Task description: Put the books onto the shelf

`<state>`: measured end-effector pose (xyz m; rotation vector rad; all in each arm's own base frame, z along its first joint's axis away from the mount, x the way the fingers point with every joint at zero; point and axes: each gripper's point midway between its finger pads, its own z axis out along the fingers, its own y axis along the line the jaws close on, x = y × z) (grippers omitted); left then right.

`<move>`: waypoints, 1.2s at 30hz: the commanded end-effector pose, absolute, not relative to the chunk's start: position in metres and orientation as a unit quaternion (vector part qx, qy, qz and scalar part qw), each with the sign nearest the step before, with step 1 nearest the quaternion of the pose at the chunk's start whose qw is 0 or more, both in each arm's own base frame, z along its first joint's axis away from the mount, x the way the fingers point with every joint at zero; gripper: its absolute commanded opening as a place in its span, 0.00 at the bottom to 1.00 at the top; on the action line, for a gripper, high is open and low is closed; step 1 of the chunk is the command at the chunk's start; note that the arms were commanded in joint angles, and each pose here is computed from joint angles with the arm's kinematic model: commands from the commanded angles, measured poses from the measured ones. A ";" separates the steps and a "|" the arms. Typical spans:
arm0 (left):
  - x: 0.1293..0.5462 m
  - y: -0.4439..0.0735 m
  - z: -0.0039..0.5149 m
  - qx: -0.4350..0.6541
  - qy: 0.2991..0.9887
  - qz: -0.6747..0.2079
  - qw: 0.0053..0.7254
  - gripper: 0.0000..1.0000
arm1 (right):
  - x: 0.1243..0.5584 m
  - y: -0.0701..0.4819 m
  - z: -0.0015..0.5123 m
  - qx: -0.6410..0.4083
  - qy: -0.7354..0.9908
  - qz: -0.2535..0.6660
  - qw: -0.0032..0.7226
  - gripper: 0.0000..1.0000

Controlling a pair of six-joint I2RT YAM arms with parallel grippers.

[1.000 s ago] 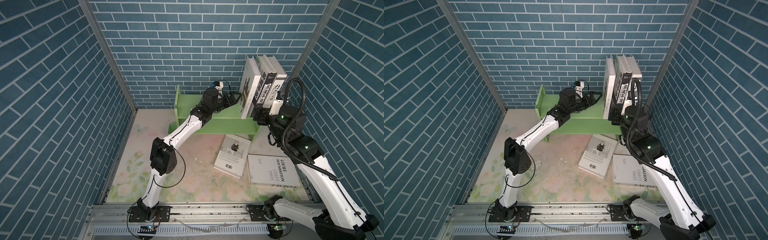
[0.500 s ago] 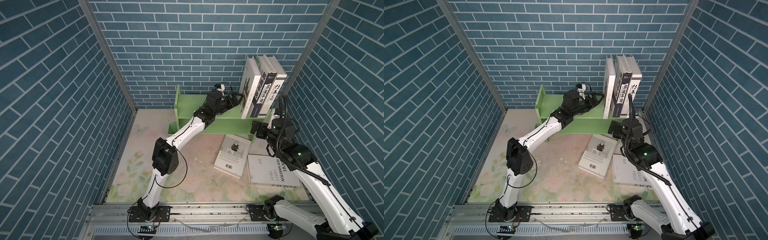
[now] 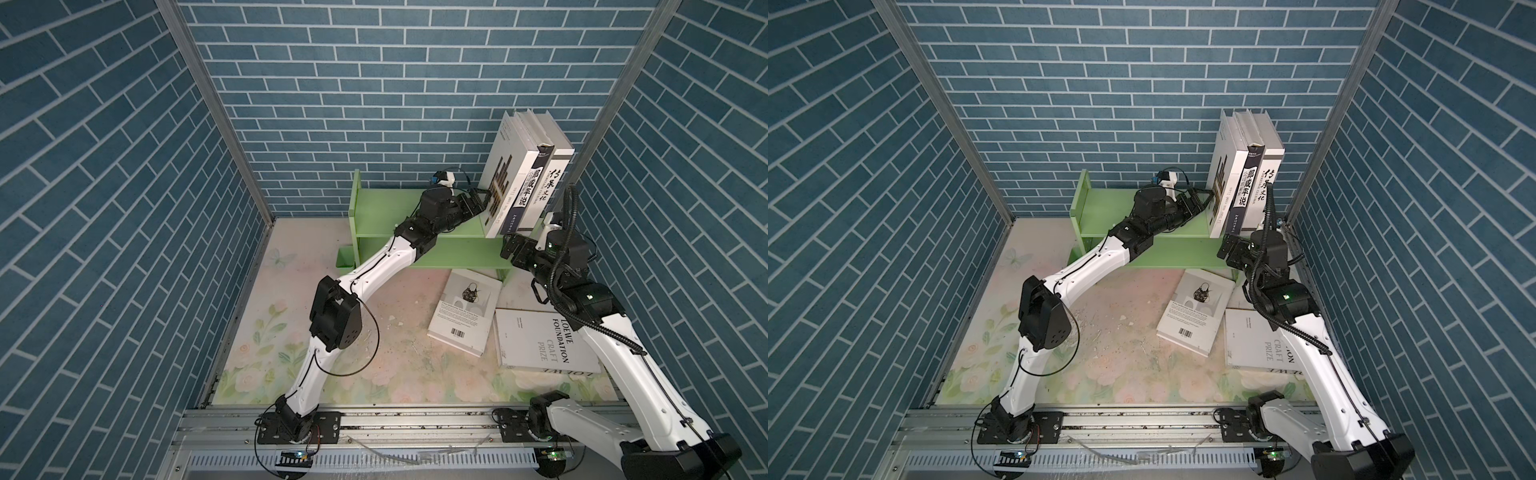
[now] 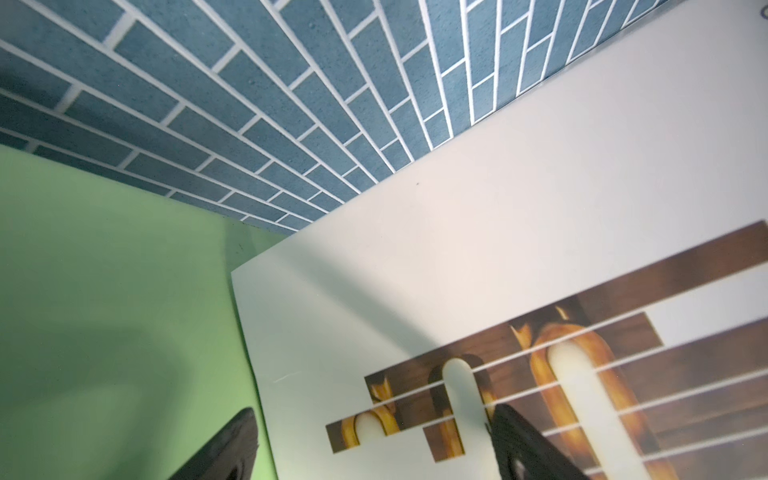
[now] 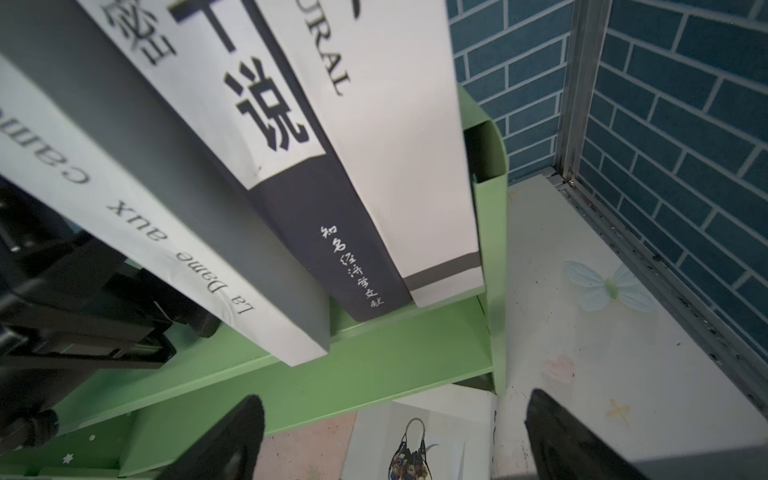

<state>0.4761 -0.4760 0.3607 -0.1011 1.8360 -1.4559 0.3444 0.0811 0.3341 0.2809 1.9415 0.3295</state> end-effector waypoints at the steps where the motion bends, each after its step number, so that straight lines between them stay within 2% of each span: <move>1: 0.482 -0.483 0.339 -0.051 0.734 -0.564 0.376 0.90 | 0.351 0.095 0.339 0.119 0.809 0.186 0.545 0.98; 23: 0.501 -0.503 0.333 -0.065 0.699 -0.623 0.346 0.89 | 0.360 0.071 0.312 0.192 0.810 0.158 0.531 0.96; 36: 0.505 -0.496 0.333 -0.069 0.679 -0.645 0.343 0.89 | 0.375 0.089 0.313 0.176 0.799 0.212 0.535 0.95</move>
